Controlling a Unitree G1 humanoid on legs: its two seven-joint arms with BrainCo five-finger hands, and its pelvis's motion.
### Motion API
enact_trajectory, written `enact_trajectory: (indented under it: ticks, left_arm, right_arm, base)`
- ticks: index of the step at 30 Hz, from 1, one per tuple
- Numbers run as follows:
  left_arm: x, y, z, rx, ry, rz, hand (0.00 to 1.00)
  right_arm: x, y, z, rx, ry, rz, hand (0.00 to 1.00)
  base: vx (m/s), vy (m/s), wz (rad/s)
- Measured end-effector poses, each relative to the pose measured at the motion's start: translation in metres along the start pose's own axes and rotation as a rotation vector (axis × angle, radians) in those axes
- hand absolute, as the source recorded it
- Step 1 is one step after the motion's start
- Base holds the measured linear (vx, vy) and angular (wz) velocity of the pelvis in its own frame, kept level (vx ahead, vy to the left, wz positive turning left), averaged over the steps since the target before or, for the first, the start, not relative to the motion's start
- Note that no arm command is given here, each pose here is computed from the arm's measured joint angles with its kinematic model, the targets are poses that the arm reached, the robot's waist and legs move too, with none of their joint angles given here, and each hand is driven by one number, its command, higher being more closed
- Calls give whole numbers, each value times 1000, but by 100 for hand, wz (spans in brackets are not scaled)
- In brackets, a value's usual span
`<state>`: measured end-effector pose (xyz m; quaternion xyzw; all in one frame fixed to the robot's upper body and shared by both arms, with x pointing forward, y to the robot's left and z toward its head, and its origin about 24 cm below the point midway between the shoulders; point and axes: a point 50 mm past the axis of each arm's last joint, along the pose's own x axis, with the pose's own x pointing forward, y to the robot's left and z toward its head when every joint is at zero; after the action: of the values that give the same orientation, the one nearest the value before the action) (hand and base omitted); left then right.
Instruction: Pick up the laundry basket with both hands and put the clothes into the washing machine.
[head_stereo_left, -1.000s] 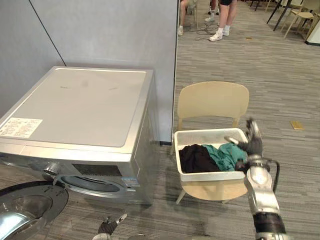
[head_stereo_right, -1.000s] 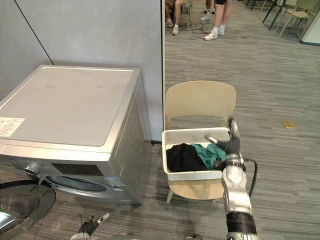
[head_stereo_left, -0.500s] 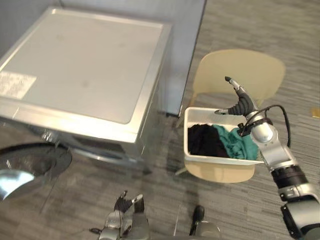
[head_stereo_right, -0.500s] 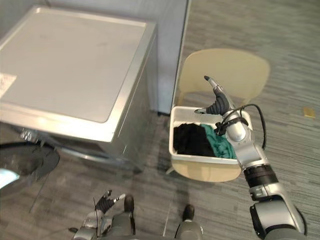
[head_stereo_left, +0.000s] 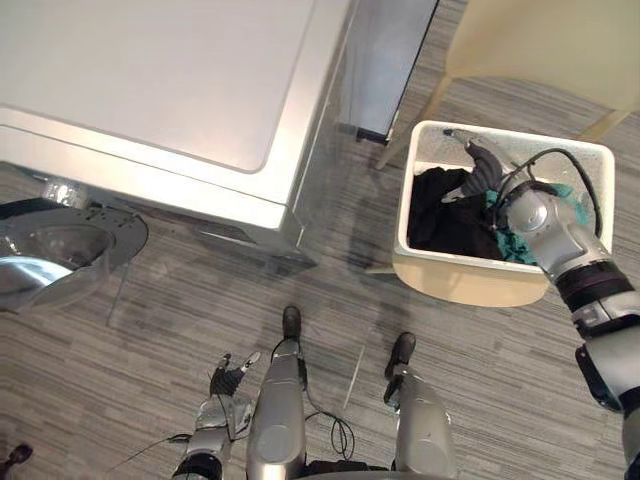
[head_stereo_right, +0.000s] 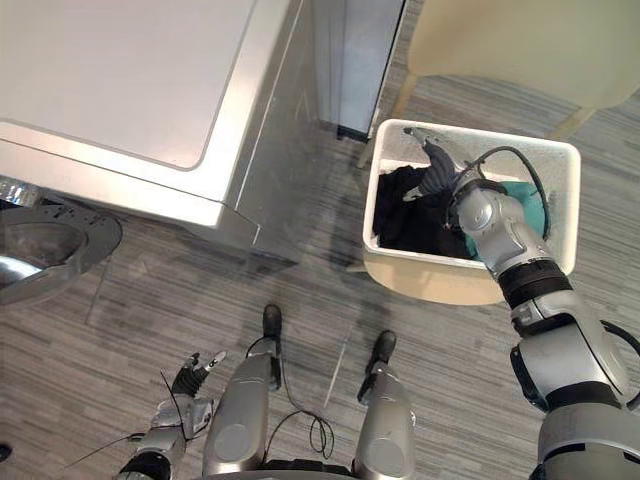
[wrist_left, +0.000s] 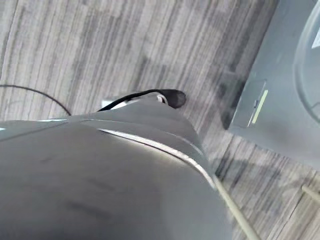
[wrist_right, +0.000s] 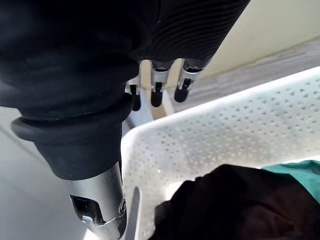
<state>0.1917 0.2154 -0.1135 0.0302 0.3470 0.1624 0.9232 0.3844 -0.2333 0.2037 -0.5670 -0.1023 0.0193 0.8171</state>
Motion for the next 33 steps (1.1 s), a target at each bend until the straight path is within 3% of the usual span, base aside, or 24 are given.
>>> enact_trajectory:
  ticks: [10,30,31,33]
  left_arm:
    - [4,-13,22,-38,-76,-8,0]
    - [3,-39,66,-184,-208,-36,0]
    - [2,-39,69,-192,-221,-37,0]
    - [2,-39,71,-205,-226,-25,0]
  right_arm:
    - [2,-20,-14,9,90,-133,0]
    - [0,-25,-24,21,148,-206,0]
    - [1,-27,-21,21,138,-216,100]
    - [2,-32,-17,24,120,-249,100]
  base:
    - [-9,-3,1]
    - [-2,-27,7]
    - [-5,-35,8]
    - [0,-38,4]
